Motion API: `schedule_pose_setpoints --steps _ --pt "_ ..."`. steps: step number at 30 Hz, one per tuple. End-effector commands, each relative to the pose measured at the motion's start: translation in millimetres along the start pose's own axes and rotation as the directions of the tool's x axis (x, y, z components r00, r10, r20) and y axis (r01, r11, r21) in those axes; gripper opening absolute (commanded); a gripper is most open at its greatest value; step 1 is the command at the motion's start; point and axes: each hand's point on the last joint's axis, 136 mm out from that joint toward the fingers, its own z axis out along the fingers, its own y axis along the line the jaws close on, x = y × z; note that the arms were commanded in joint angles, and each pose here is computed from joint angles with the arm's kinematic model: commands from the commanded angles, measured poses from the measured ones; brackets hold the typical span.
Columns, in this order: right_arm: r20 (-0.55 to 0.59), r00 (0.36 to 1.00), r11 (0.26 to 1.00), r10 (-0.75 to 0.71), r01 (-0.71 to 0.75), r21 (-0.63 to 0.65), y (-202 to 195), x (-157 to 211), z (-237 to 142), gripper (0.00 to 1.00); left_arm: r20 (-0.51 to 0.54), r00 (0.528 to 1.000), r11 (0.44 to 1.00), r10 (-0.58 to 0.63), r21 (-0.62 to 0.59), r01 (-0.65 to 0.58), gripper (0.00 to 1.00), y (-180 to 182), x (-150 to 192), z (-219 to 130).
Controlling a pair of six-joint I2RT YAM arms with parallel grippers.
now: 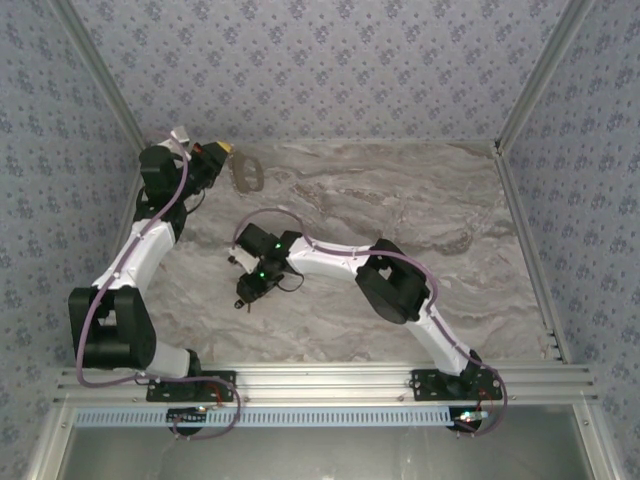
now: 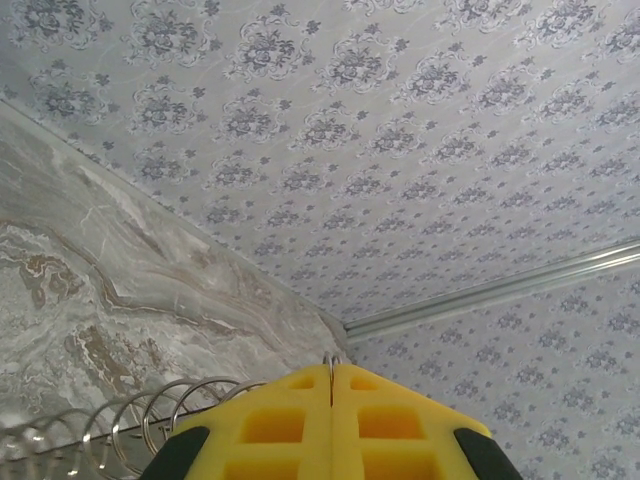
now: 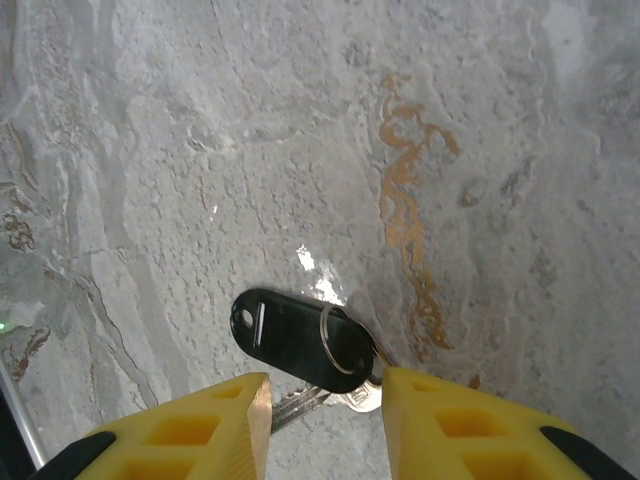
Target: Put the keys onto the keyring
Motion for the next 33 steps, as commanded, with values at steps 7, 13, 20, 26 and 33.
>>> schedule_pose_setpoints --steps 7,13,20,26,33 --pt "-0.054 0.998 1.000 -0.016 0.015 -0.020 4.3 7.9 10.5 0.33 0.029 0.999 0.996 0.038 0.083 -0.040 0.00 -27.1 -17.8 1.9" --pt "-0.059 0.998 0.999 -0.018 0.016 -0.029 6.2 6.8 13.1 0.27 0.030 0.999 0.996 0.035 0.081 -0.037 0.00 -25.1 -16.9 0.8" --pt "-0.056 0.998 0.999 -0.011 0.009 -0.042 8.6 3.9 14.0 0.24 0.030 0.999 0.997 0.033 0.075 -0.035 0.00 -22.6 -14.8 -1.9" --pt "-0.057 0.998 0.999 -0.004 0.001 -0.048 9.4 3.0 15.5 0.18 0.027 0.999 0.996 0.036 0.076 -0.038 0.00 -23.5 -13.8 -3.1" --pt "-0.061 0.998 0.999 0.007 -0.009 -0.047 8.8 3.8 18.9 0.19 0.022 0.999 0.996 0.034 0.077 -0.036 0.00 -22.6 -13.3 -2.7"
